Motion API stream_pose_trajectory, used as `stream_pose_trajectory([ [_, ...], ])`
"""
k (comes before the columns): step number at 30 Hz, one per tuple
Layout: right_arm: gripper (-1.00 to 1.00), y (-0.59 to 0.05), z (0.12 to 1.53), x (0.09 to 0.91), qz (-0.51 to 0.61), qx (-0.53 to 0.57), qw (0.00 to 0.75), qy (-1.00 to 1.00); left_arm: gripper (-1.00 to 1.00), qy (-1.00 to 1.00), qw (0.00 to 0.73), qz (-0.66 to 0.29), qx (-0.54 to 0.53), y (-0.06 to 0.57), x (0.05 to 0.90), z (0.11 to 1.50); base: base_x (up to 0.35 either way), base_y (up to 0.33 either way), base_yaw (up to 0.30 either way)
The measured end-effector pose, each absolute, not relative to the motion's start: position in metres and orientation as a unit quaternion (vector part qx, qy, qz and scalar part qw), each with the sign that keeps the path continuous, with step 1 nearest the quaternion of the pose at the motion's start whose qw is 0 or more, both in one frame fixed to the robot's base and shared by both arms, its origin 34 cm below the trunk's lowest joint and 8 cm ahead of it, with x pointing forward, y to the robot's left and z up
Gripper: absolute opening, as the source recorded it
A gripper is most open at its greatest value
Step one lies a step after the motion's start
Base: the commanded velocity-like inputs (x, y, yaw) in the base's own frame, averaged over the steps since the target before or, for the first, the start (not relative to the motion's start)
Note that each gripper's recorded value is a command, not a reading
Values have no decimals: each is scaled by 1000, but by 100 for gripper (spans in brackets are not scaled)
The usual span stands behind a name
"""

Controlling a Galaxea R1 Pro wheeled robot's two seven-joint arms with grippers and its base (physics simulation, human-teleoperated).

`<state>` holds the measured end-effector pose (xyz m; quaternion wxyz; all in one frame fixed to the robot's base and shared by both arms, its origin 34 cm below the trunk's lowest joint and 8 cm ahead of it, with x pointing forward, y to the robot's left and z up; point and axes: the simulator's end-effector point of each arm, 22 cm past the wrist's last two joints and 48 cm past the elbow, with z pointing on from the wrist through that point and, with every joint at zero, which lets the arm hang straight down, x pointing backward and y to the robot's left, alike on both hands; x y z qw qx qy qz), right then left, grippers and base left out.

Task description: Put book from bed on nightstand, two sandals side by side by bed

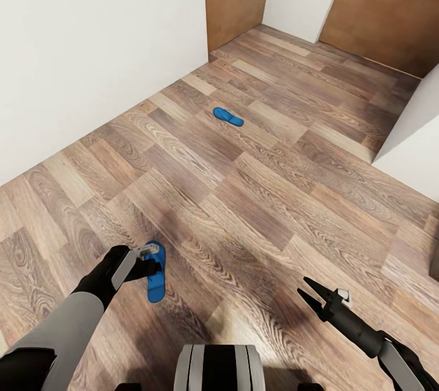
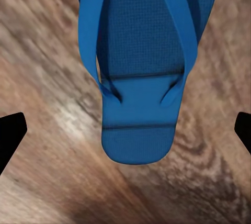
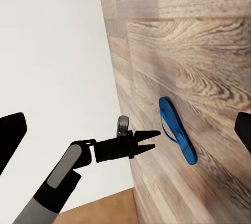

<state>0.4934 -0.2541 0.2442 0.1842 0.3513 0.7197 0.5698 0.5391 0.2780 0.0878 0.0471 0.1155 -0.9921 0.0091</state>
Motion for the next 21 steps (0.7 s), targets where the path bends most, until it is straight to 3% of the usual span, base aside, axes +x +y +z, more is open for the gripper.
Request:
stream_pose_trajectory([
  [21,100,-254,244,493,570,351,184,720,100,-992,-4,4,126,281,561,87,0,0,0],
])
